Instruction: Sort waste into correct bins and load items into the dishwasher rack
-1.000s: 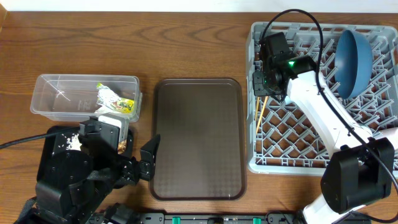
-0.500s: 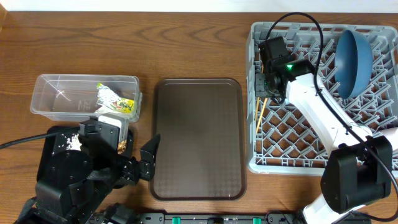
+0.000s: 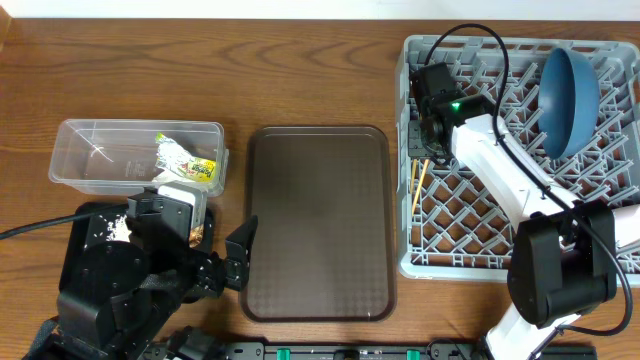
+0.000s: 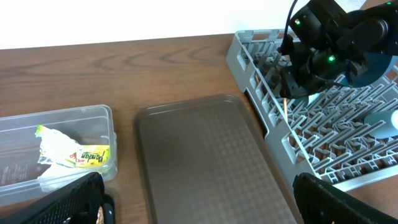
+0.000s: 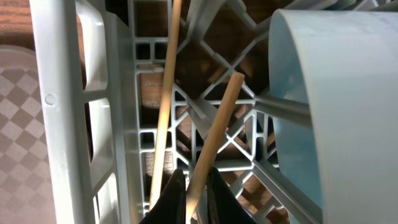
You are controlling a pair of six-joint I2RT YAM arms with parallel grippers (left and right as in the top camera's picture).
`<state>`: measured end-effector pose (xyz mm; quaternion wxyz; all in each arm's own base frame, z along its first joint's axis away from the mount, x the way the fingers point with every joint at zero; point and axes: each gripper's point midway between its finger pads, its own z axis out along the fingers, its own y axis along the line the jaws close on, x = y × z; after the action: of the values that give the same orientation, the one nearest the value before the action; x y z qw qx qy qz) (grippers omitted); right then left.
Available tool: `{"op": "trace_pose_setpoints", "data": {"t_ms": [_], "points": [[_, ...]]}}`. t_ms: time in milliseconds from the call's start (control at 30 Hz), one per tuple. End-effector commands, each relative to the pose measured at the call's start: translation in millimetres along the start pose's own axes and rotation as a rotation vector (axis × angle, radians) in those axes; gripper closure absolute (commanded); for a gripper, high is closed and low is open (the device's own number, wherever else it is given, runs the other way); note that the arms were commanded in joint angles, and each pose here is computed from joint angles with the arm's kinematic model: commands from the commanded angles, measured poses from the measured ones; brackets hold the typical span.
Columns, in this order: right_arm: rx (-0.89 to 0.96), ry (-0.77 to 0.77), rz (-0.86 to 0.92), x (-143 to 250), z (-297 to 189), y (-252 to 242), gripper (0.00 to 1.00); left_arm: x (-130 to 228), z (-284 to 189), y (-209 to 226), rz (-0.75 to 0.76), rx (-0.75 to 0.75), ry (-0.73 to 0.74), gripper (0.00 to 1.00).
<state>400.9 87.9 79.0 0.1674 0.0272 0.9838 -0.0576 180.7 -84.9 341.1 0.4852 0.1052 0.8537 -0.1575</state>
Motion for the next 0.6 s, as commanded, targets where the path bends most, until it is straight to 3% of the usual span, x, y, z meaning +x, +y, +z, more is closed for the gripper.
{"op": "trace_pose_setpoints", "data": {"t_ms": [0,267,467,567], "points": [[-0.004,-0.042,0.001,-8,-12,0,0.97,-4,-3,1,0.007,-0.007,-0.013,0.02],[-0.047,-0.150,0.001,-28,-50,2,0.99,-4,-3,1,0.007,-0.007,-0.013,0.02],[-0.080,-0.149,-0.043,-26,-52,12,0.96,-4,-3,1,0.007,-0.007,-0.013,0.02],[-0.080,-0.150,-0.042,-27,-52,12,0.89,-4,-3,1,0.007,-0.007,-0.013,0.02]]}}
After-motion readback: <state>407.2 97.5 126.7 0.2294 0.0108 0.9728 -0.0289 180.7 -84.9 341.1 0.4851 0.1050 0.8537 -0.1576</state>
